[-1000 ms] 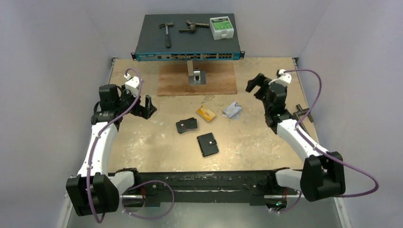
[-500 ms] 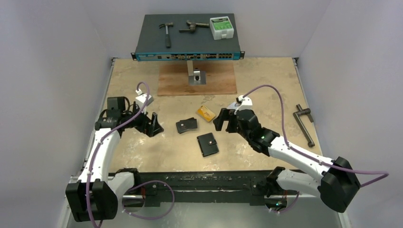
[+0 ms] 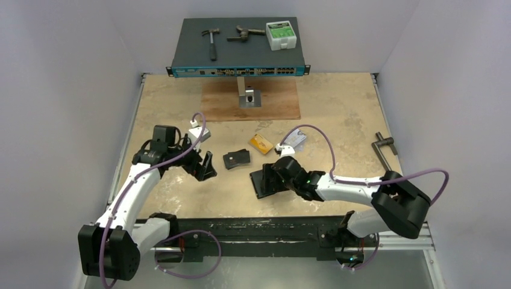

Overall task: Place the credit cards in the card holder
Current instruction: Pick up the card holder from the center of the board, then open the card holder at the center of the board.

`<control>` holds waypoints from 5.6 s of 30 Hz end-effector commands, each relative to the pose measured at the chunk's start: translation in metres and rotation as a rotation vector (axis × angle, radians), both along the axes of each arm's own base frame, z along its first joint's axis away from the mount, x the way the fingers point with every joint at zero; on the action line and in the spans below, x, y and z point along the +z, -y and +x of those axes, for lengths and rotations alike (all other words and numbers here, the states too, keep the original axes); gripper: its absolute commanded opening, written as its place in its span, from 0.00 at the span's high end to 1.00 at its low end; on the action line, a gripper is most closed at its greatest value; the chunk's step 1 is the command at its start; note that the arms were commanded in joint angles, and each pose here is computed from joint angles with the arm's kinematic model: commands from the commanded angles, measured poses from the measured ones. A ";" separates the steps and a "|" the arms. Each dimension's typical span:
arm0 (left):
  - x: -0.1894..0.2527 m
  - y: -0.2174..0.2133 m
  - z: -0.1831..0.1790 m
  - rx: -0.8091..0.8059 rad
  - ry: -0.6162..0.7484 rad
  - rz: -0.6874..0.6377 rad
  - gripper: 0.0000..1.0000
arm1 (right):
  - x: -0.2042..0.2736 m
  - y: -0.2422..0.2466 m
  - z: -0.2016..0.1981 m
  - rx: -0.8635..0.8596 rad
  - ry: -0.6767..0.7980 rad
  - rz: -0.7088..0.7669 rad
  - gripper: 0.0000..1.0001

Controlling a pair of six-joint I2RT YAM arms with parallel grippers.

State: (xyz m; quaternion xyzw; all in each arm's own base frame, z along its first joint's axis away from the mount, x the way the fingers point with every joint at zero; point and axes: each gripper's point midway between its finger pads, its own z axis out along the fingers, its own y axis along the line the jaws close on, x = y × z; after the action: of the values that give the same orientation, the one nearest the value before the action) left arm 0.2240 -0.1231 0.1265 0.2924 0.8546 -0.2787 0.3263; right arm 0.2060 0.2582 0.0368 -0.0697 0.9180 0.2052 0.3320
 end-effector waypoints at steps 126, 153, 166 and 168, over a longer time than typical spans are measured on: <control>0.065 0.078 0.010 0.203 -0.204 -0.184 1.00 | 0.153 -0.133 0.062 -0.005 0.263 0.236 0.56; 0.088 0.081 0.008 0.224 -0.217 -0.231 1.00 | 0.105 -0.111 0.053 -0.099 0.337 -0.162 0.99; 0.080 0.076 0.002 0.229 -0.232 -0.204 1.00 | 0.109 -0.066 0.054 -0.213 0.380 -0.181 1.00; 0.079 0.076 0.002 0.231 -0.234 -0.200 1.00 | 0.110 -0.056 0.054 -0.236 0.380 -0.177 1.00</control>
State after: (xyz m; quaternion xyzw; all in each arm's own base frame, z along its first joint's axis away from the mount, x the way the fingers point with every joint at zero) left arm 0.2296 -0.1911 0.1719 0.1124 0.9056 -0.3199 0.2549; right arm 0.2462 0.3785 0.1681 -0.0530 0.8473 0.1789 0.4972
